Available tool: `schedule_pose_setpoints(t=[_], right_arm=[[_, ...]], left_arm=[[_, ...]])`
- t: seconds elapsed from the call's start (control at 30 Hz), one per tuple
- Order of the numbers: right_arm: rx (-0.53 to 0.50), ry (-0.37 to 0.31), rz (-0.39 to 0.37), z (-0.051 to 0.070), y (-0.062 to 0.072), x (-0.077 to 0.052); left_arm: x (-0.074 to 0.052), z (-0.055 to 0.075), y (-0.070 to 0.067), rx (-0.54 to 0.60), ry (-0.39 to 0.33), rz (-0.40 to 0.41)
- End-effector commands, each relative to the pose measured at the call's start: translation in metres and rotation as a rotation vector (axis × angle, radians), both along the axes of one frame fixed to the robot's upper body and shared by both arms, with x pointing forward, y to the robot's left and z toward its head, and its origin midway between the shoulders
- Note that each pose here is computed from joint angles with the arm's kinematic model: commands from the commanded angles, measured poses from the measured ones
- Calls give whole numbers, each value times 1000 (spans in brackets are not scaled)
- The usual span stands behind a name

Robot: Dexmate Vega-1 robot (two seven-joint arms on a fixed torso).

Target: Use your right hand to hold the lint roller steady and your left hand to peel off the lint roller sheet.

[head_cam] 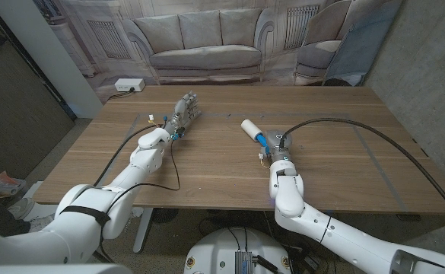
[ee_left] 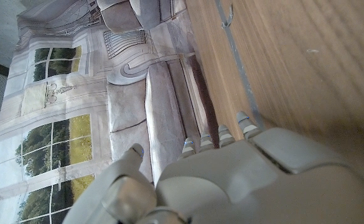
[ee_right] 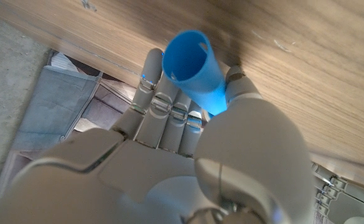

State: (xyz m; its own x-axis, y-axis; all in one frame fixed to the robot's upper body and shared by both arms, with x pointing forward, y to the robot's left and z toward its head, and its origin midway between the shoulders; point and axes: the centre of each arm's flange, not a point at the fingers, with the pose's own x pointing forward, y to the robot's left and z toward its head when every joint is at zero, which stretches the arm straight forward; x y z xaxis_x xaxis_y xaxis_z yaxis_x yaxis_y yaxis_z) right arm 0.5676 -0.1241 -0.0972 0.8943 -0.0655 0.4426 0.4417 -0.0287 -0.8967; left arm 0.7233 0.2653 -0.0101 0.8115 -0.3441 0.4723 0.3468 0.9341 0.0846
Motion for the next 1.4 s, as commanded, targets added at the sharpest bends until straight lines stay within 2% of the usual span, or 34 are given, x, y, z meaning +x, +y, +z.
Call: schedule_pose_setpoints(t=[0.03, 0.07, 0.13, 0.17, 0.2, 0.23, 0.4, 0.47, 0.53, 0.7, 0.9, 1.1, 1.13, 1.2, 1.27, 1.33, 1.37, 1.4], right_arm=[[110, -366, -72, -14, -13, -13], [128, -401, -69, -16, -14, -14], [158, -423, -70, -16, -14, -15], [153, -450, -101, -17, -13, -16], [152, -462, -84, -17, -14, -16], [178, -511, -80, -19, -14, -18], [228, -563, -57, -20, -14, -19], [297, -519, 9, -16, -18, -19], [291, -530, 11, -17, -18, -19], [391, -515, 67, -12, -24, -23], [417, -499, 95, -12, -25, -22], [434, -527, 139, -14, -28, -22], [442, -511, 155, -13, -29, -21], [453, -526, 150, -13, -29, -22], [454, -474, 167, -9, -30, -21], [448, -479, 162, -9, -29, -22], [464, -434, 173, -7, -30, -22], [466, -426, 193, -7, -30, -21]], left_arm=[[0, 1, -3, 13, 3, -1], [0, 1, -3, 11, 2, 1], [0, 2, -4, 12, 3, 0], [1, 1, -4, 12, 4, 3], [1, 1, -4, 11, 6, -2], [2, 2, -4, 15, 6, -2], [4, 2, -6, 17, 8, -3], [5, 3, -7, 22, 12, -6], [5, 3, -7, 21, 13, -4], [7, 3, -8, 20, 15, -8], [7, 4, -9, 23, 12, -12], [6, 4, -9, 21, 9, -10], [6, 4, -10, 21, 7, -9], [5, 5, -10, 24, 7, -13], [4, 6, -11, 27, 3, -7], [5, 6, -11, 25, 3, -16], [4, 6, -11, 28, 4, -12], [4, 6, -12, 27, 4, -12]])
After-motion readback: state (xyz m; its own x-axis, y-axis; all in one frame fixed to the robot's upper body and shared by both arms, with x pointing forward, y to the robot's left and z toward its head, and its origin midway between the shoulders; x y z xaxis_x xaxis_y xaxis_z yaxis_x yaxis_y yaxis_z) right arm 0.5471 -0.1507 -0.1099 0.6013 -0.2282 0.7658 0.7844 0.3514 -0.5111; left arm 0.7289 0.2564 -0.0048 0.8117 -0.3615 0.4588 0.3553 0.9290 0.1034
